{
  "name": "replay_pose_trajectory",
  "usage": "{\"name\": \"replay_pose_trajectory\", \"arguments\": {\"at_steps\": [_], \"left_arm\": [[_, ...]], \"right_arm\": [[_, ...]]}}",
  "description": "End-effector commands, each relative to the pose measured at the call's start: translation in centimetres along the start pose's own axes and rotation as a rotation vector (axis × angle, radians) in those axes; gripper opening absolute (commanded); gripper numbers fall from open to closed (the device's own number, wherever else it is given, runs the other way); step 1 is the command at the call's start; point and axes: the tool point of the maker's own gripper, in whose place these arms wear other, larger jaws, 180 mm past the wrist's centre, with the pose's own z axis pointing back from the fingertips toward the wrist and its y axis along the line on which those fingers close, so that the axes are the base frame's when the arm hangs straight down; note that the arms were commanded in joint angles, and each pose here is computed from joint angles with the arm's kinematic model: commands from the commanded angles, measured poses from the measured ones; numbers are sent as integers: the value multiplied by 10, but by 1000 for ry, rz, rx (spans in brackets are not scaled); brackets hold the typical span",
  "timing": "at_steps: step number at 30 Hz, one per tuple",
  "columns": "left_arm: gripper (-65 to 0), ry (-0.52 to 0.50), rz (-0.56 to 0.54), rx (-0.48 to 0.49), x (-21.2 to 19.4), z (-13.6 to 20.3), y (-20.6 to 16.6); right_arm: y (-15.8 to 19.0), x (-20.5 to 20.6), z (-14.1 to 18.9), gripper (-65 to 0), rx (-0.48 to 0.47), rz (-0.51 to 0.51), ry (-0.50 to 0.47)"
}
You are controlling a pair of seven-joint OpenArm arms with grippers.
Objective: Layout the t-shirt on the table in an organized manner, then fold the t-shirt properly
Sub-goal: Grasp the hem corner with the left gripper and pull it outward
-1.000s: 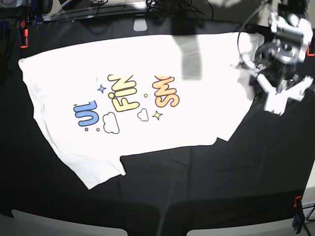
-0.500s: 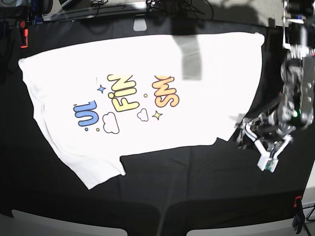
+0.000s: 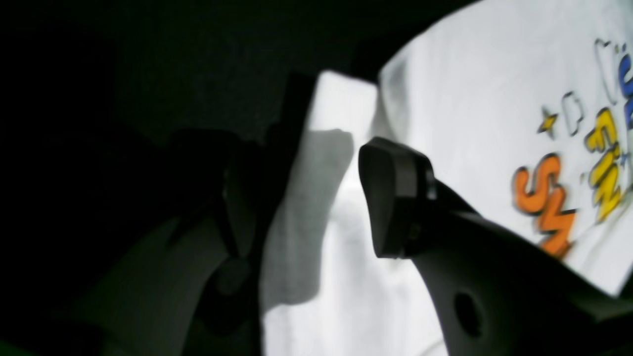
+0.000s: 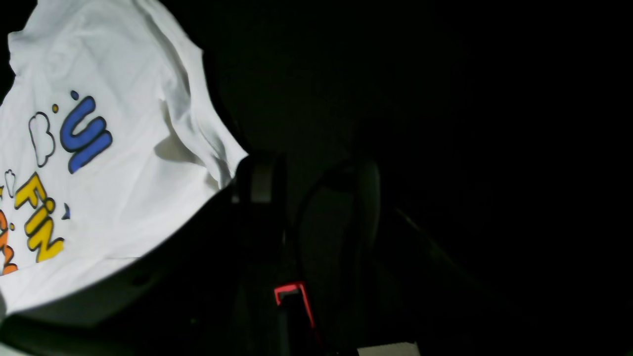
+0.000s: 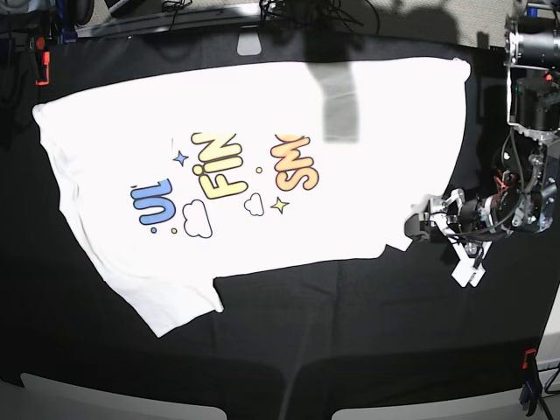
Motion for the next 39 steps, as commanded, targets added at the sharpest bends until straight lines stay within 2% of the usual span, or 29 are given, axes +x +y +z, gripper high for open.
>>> {"name": "replay_pose_trajectory", "arguments": {"at_steps": [1,11,14,19,25,29,34,37,39], "left_arm": [[-330,-66,-24,-4,26,7,0],[-330,-74,-3,-87,24,-19,-37],[-330,-46,-50,-56,18,-30,-41],[-330,-27,-140,38,16,-32,-26],[-330,-23,-146,63,17,-25,-16],[-330,-60,-132,44,24,-25,-20],[-330,-164,-68,-26,42,-23,-33],[-330,-170,-65,-28,43,-23,-33],[-330,-161,-71,-20,41,-23,-31]], "right_arm": [[0,27,11,-423,-1,43,-58],[0,28,11,-423,-1,43,-60],[0,27,11,-423,-1,43,-60],[0,28,11,-423,1,42,-61],[26,41,11,-423,138,-14,-164],[37,34,5,-423,193,-52,-180],[61,10,-19,-423,254,-43,-92],[84,-9,-35,-423,314,-16,-5],[106,-22,-40,-423,390,-4,59]]}}
